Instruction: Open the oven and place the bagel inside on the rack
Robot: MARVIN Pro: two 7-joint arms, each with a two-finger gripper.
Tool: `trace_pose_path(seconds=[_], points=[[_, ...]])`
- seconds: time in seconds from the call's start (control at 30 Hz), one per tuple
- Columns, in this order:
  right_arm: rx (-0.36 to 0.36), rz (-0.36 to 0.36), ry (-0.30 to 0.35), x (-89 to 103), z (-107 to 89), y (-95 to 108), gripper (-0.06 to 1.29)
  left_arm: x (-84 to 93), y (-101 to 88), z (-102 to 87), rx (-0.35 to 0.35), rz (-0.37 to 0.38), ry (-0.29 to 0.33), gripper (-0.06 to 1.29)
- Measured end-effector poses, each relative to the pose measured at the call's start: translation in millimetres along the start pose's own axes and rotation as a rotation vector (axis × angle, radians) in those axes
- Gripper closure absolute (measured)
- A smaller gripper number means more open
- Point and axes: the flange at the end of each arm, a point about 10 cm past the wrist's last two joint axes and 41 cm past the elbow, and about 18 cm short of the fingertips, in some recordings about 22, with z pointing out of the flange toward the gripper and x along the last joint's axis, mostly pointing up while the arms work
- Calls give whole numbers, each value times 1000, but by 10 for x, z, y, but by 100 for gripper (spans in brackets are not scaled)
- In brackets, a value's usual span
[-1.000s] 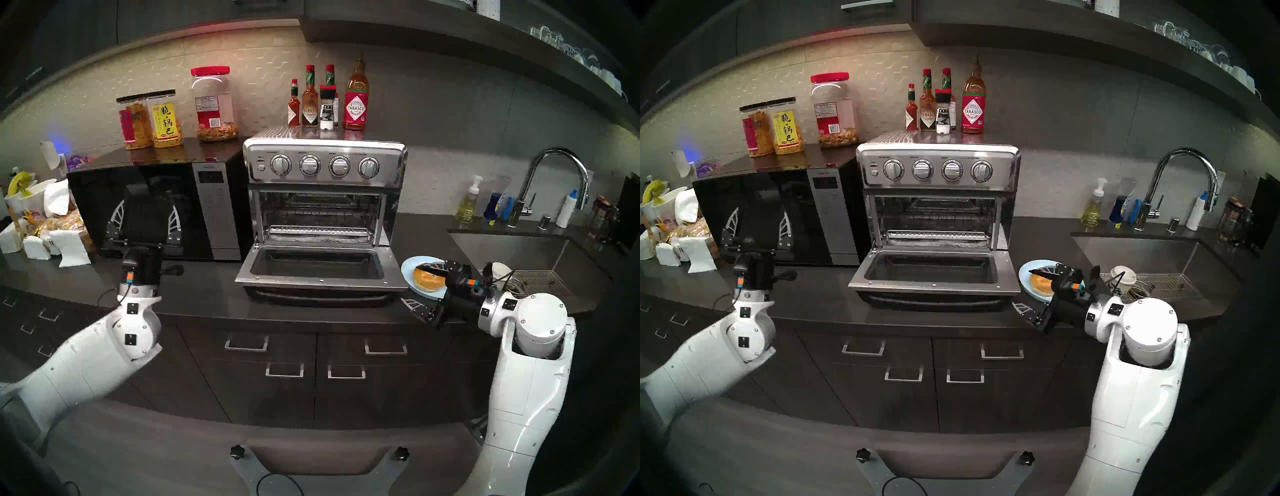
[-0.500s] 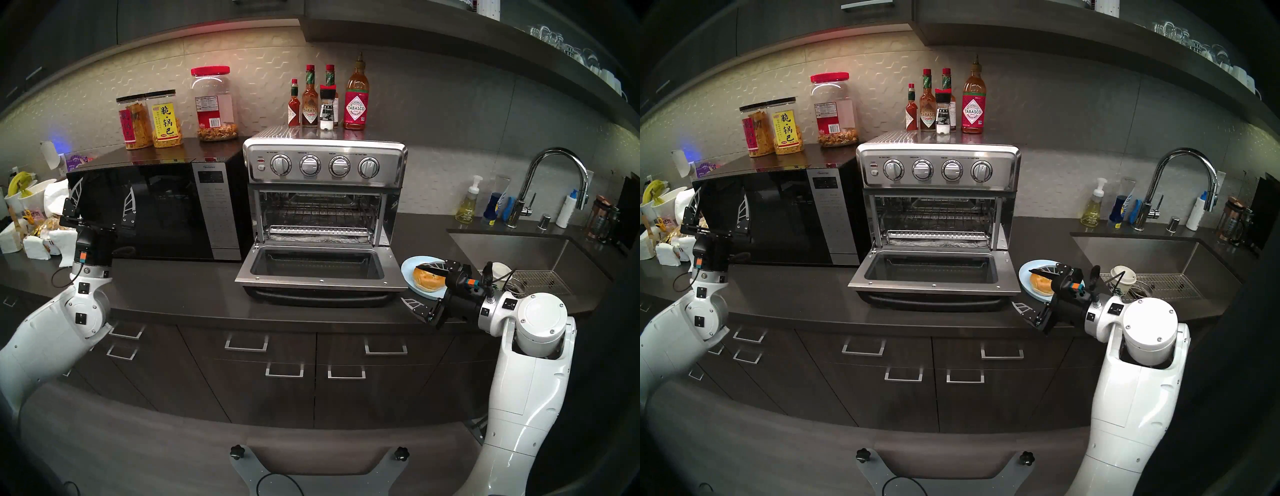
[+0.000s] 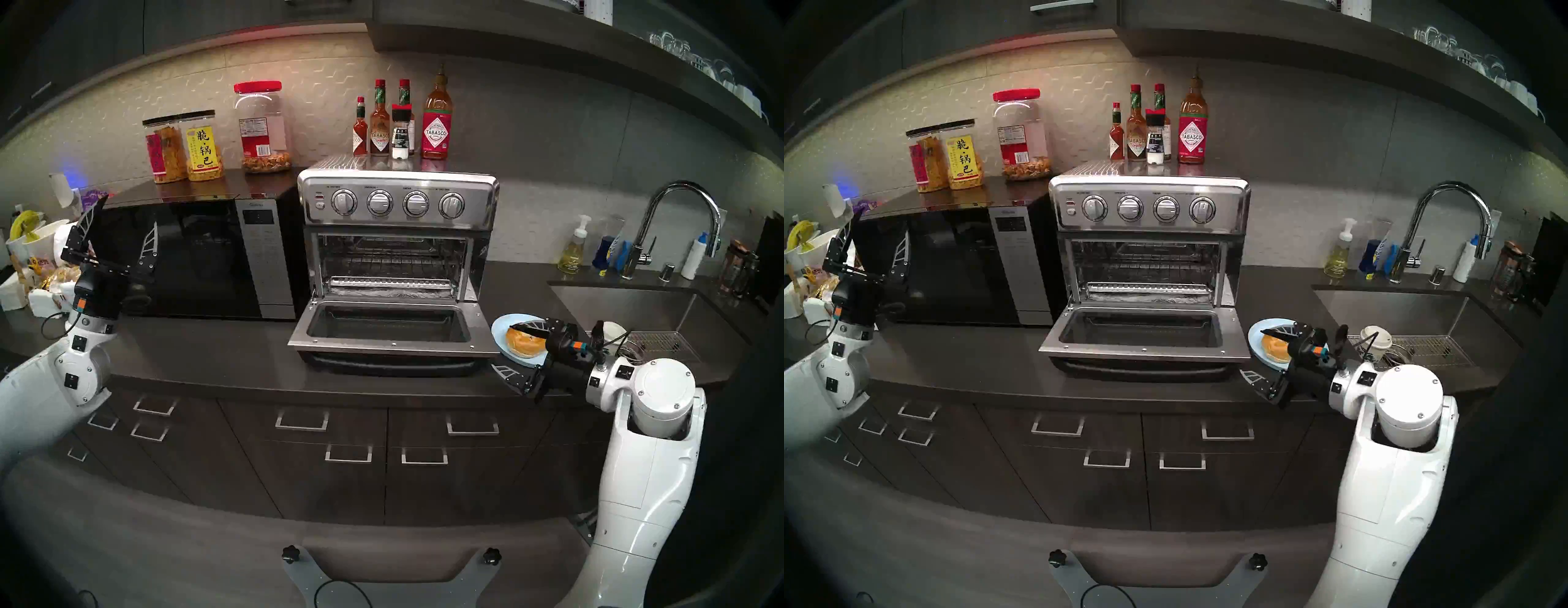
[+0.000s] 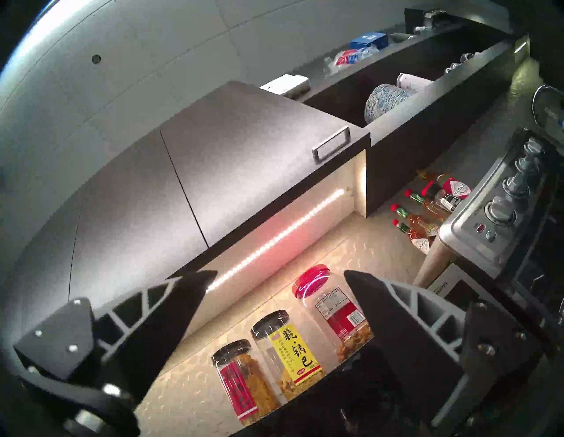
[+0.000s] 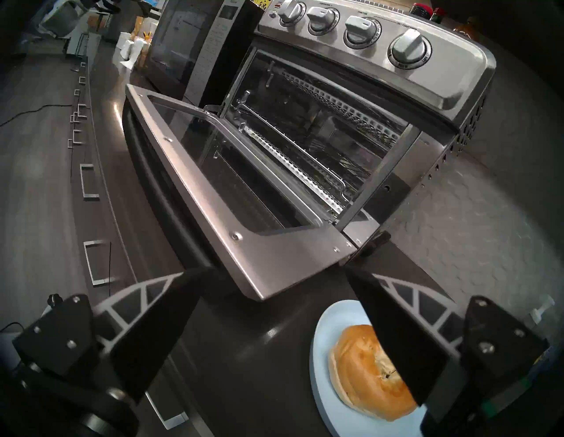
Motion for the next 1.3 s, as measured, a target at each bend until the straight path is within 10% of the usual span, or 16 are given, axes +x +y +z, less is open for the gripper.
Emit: trace_pose_path(seconds=[1.3], points=[[-1, -2, 1, 7, -2, 4, 0, 191, 297, -158, -60, -220, -143, 4]])
